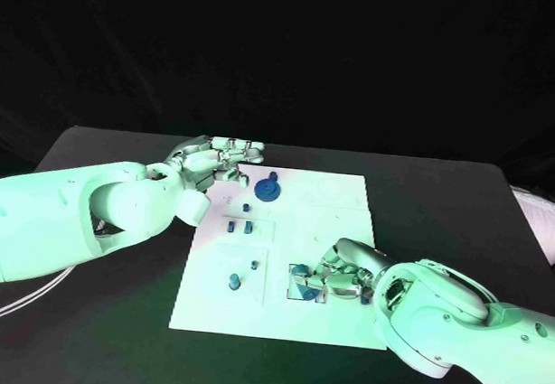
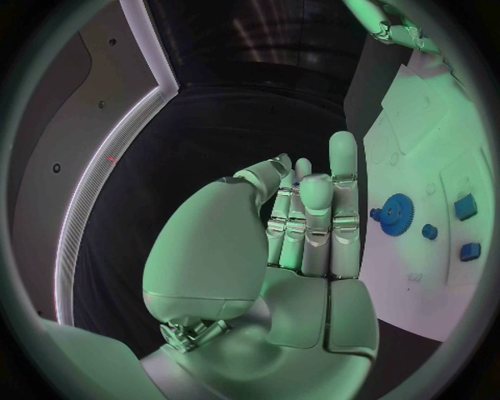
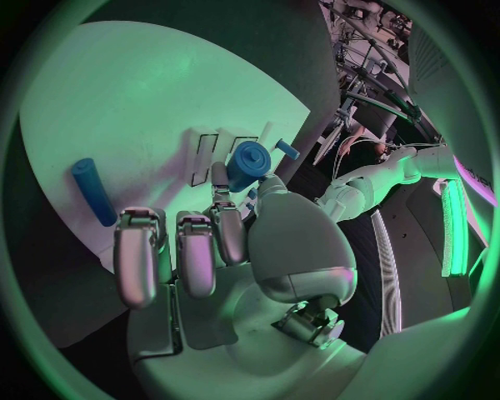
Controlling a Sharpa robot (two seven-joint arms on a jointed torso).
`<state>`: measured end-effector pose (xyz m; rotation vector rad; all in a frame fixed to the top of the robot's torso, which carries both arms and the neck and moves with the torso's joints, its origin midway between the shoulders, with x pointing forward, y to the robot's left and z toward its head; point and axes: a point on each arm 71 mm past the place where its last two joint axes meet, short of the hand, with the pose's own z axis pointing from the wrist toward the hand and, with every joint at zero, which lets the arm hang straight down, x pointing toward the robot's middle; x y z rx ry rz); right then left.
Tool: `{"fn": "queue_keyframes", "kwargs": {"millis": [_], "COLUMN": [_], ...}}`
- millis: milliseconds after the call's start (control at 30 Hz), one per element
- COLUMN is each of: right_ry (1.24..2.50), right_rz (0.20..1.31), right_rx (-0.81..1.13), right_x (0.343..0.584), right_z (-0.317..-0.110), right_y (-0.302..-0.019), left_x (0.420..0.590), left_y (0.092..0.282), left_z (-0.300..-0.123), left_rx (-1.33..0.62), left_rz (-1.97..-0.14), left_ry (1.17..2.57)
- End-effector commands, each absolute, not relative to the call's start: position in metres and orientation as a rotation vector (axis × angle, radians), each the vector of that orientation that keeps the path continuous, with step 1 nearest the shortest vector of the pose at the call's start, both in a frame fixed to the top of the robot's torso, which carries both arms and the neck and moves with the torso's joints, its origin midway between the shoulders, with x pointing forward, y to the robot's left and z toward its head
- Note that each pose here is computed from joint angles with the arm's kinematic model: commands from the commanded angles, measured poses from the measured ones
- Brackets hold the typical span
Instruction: Assemble the parts on the task board
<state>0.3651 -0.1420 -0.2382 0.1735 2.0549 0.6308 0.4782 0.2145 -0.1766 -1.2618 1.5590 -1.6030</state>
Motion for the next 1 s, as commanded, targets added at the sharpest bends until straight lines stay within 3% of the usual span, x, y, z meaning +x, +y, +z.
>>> {"fn": "queue_keyframes", "kwargs": {"millis": [33,1000], "right_ry": [2.05,1.995], "right_rz": [0.616,0.614], "right_rx": [0.149,0.105], "right_x": [0.3654,0.3622], "right_z": [-0.2388,-0.2357], "right_y": [-0.141,-0.1406], "left_x": [0.4772,0.4772], "left_y": [0.2124,0.2135], "left_z": [-0.1753,-0.1753], "left_rx": [-1.248,-1.249], "left_rz": [-1.625,-1.624], "left_ry": [1.566,1.566]}}
